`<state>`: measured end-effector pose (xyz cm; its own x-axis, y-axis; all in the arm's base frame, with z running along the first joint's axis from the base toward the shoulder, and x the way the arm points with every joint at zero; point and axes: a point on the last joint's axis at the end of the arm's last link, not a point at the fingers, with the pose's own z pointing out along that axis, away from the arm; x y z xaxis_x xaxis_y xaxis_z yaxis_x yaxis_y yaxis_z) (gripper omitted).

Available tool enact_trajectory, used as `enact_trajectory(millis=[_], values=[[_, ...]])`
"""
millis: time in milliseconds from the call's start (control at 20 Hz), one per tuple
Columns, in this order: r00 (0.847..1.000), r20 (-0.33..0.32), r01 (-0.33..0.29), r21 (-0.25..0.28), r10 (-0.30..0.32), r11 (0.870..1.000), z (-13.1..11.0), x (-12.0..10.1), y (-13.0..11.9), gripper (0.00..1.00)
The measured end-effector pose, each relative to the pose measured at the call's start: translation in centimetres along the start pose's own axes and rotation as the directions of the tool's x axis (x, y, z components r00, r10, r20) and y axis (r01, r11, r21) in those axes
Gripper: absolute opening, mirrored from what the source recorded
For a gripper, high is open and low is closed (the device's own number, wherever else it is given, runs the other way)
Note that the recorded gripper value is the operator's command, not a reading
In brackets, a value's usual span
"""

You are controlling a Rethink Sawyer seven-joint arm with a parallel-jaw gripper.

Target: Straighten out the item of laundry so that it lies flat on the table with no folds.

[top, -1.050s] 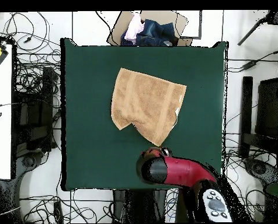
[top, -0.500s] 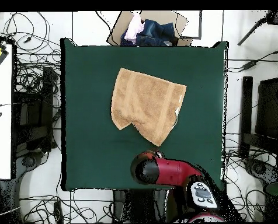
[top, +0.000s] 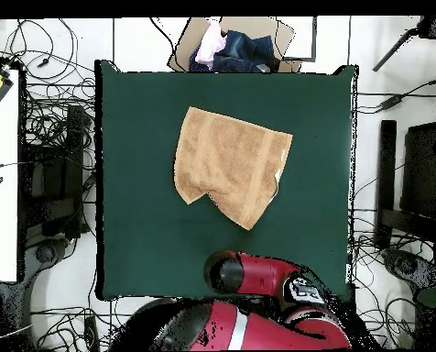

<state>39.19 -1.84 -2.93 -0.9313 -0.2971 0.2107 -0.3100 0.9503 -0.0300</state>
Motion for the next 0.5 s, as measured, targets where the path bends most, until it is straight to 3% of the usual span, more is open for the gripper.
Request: enact_trajectory(millis=[250, 500], values=[[1.000, -0.028, 0.005, -0.019, -0.005, 1.000, 1.6, 0.8, 0.7, 1.00], [1.000, -0.007, 0.003, -0.016, -0.003, 1.000, 2.4, 0.8, 0.8, 1.00]])
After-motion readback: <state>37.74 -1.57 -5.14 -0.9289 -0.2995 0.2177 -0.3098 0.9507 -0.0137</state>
